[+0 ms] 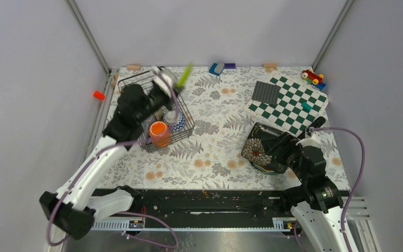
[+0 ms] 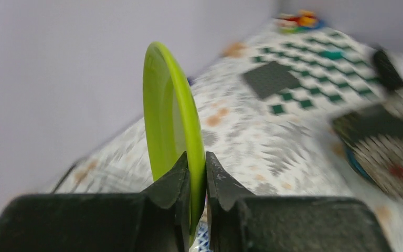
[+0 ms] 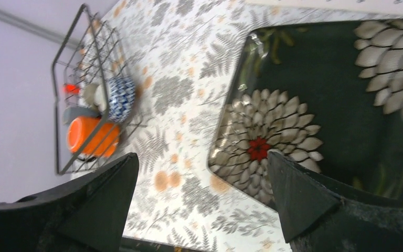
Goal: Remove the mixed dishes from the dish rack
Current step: Pick up the plate from the dish rack, then place the plate at the center of the board.
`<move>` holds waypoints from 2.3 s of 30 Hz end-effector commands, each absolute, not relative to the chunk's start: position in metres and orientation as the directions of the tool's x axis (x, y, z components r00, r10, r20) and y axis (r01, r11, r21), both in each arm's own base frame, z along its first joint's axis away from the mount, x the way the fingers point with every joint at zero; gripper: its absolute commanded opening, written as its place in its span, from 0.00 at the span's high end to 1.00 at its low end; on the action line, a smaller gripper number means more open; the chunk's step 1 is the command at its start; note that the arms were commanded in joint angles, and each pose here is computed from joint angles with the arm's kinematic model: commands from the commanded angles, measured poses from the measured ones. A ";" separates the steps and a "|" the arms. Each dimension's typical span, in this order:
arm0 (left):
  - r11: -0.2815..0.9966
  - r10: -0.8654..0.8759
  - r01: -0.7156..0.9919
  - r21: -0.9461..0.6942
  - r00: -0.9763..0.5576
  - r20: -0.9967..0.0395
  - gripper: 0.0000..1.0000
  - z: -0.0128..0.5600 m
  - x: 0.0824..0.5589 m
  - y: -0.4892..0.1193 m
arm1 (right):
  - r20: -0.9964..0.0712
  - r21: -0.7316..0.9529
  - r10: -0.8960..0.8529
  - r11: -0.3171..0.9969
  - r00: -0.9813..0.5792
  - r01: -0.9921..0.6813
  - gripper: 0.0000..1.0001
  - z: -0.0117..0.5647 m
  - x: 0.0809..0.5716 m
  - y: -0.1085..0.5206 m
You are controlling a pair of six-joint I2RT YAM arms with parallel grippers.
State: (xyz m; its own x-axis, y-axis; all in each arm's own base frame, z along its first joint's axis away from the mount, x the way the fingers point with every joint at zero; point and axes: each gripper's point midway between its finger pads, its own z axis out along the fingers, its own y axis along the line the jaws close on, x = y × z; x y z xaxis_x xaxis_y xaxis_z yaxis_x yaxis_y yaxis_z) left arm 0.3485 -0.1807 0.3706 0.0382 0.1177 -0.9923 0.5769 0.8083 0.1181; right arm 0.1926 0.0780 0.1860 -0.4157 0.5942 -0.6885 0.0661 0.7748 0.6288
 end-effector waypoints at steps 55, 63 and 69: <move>0.476 0.361 0.649 0.594 0.472 -0.804 0.01 0.312 0.210 -0.346 | -0.586 0.705 0.743 0.664 -0.323 0.250 1.00 0.215 0.210 0.061; 0.840 0.199 0.486 0.242 0.140 -0.970 0.01 0.295 0.236 -0.280 | -0.658 0.586 0.716 0.681 -0.233 0.438 1.00 0.174 0.188 0.015; 0.978 -0.023 0.203 -0.040 -0.084 -0.996 0.01 0.277 0.263 -0.217 | -0.665 0.513 0.705 0.672 -0.247 0.535 1.00 0.139 0.186 0.003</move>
State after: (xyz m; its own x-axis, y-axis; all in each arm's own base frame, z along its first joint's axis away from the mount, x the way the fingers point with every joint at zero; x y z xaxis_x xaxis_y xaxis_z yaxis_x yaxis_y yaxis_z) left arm 0.2404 -0.2699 0.2689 0.0629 0.2653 -0.9621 0.4728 0.8411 0.2628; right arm 0.1869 0.0252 0.1563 -0.2949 0.7216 -0.6263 0.4369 0.6848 0.5832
